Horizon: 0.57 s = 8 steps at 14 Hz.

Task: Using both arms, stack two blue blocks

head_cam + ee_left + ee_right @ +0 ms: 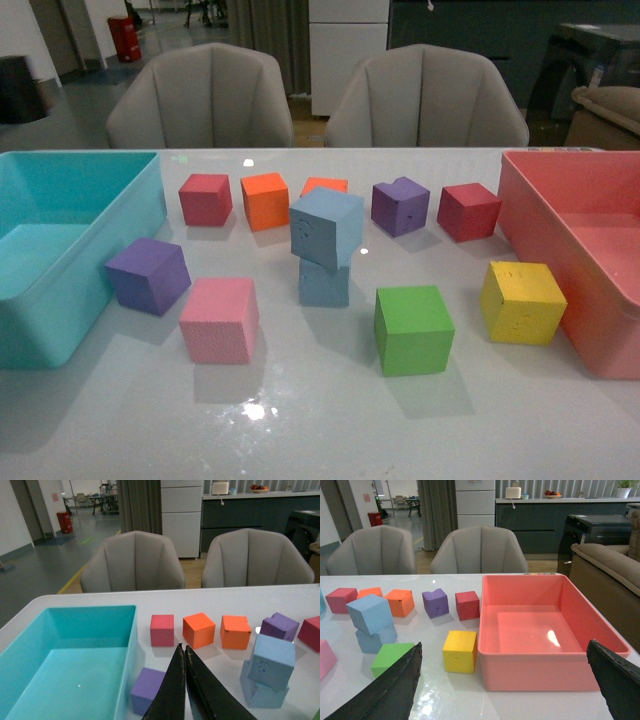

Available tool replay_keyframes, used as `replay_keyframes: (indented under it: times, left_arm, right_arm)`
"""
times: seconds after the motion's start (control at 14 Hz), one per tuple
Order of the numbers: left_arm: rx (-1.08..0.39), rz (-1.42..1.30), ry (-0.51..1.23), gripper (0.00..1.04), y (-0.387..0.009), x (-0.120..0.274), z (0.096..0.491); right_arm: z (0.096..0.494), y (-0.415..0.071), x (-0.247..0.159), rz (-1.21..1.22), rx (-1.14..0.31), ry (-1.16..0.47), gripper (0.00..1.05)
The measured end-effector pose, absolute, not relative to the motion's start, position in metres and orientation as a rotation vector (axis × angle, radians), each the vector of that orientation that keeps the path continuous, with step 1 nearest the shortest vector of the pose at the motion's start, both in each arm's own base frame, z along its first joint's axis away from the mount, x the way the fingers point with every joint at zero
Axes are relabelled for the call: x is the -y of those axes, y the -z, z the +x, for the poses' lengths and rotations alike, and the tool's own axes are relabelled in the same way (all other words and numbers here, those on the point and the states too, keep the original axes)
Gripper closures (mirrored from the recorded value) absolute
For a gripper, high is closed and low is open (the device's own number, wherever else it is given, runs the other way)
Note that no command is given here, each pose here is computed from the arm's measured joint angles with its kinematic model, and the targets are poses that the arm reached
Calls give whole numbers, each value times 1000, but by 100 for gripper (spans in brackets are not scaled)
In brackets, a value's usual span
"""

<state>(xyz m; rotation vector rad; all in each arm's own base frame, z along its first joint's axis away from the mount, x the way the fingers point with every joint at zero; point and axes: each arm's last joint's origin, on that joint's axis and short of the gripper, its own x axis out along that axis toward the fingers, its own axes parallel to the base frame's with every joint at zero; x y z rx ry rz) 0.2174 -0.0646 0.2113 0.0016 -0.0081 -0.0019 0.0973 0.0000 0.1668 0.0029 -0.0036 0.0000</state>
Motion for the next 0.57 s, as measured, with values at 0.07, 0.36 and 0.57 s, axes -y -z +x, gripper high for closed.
replay_keyframes:
  times: [0.07, 0.36, 0.57]
  left_arm:
    - [1, 3, -5, 103, -204, 54, 207]
    - [-6, 2, -1, 103, -186, 25, 172]
    - [-11, 2, -5, 103, -178, 15, 156]
  right_arm:
    - [97, -167, 0, 3, 4, 0, 6]
    - [97, -167, 0, 3, 4, 0, 6]
    - [97, -167, 0, 3, 4, 0, 6]
